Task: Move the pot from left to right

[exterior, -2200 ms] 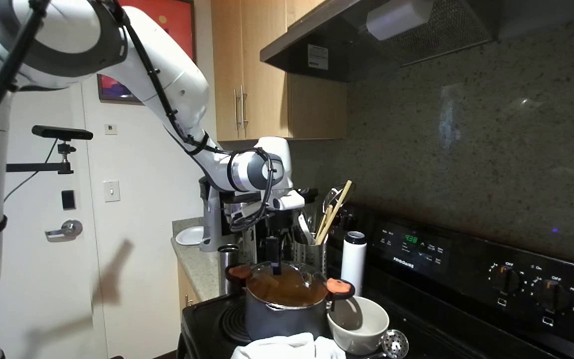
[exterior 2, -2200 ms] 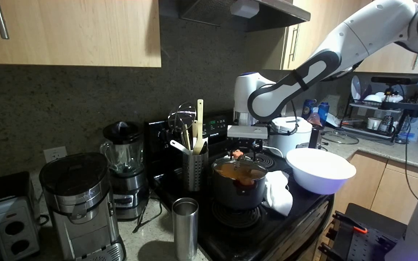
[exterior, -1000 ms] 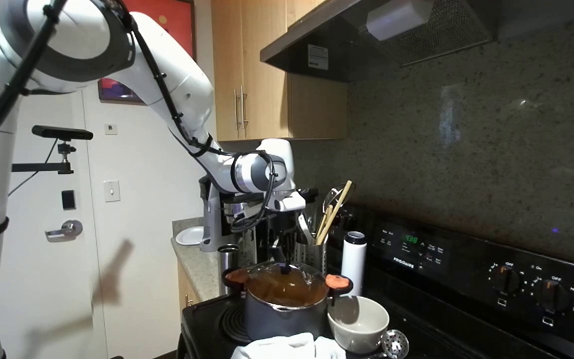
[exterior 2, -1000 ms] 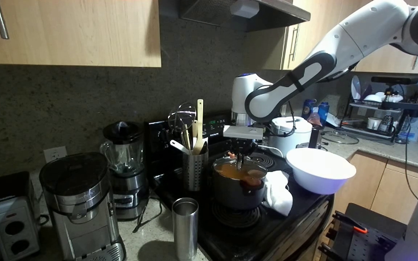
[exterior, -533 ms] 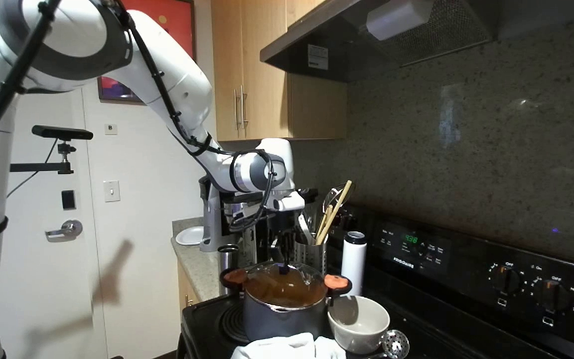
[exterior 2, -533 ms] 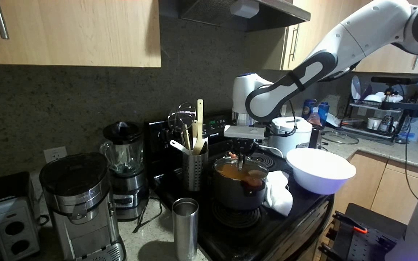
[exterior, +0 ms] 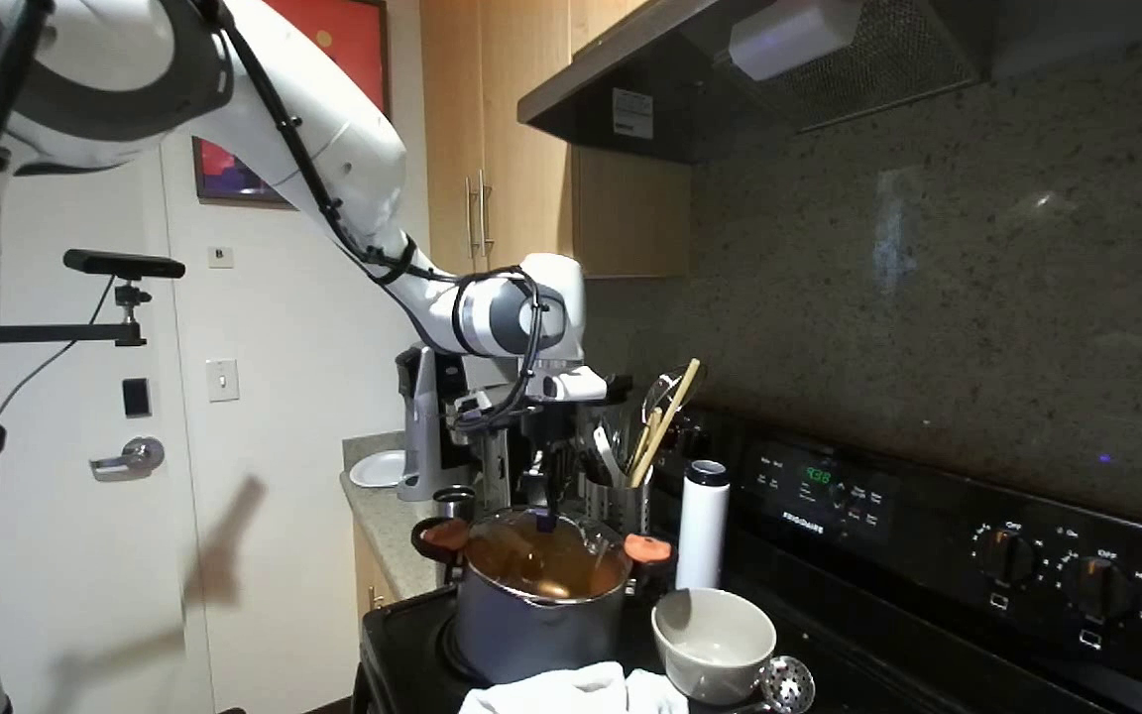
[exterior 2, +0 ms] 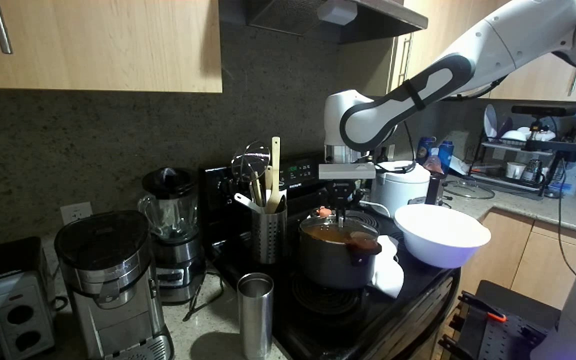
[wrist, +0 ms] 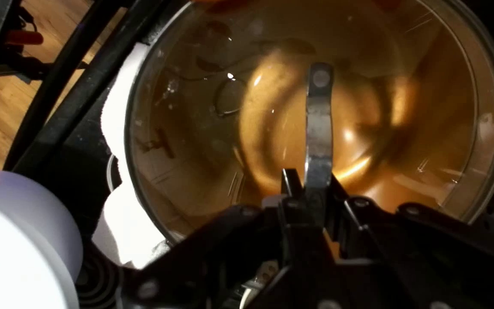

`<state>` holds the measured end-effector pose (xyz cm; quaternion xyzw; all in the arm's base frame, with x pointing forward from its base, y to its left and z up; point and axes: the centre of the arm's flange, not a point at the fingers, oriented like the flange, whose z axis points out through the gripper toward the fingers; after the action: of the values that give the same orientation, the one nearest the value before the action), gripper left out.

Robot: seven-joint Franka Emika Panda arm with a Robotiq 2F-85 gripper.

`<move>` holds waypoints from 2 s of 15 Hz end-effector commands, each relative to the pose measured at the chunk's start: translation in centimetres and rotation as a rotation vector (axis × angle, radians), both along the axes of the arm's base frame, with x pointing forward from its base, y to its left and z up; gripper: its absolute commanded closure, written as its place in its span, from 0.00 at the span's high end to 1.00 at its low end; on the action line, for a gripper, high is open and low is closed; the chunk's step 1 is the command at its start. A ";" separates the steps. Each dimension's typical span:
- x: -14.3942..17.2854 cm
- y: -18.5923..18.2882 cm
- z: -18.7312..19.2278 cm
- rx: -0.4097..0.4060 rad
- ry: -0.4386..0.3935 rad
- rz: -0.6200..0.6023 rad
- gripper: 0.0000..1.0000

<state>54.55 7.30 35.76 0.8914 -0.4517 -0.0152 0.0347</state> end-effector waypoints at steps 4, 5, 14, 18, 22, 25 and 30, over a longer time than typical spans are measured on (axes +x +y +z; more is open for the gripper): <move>0.1 -2.1 9.0 -0.023 -0.046 0.020 0.08; 0.3 -2.6 9.8 -0.029 -0.050 0.013 0.08; 4.1 -12.3 15.2 -0.059 -0.068 -0.105 0.08; 6.5 -16.6 15.8 -0.077 -0.084 -0.132 0.08; 9.2 -21.5 14.9 -0.098 -0.092 -0.131 0.08; 10.9 -24.6 14.1 -0.105 -0.088 -0.098 0.08; 13.3 -27.9 14.3 -0.133 -0.109 -0.034 0.08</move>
<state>65.27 -19.08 46.22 0.8711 -0.4839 0.0432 0.0713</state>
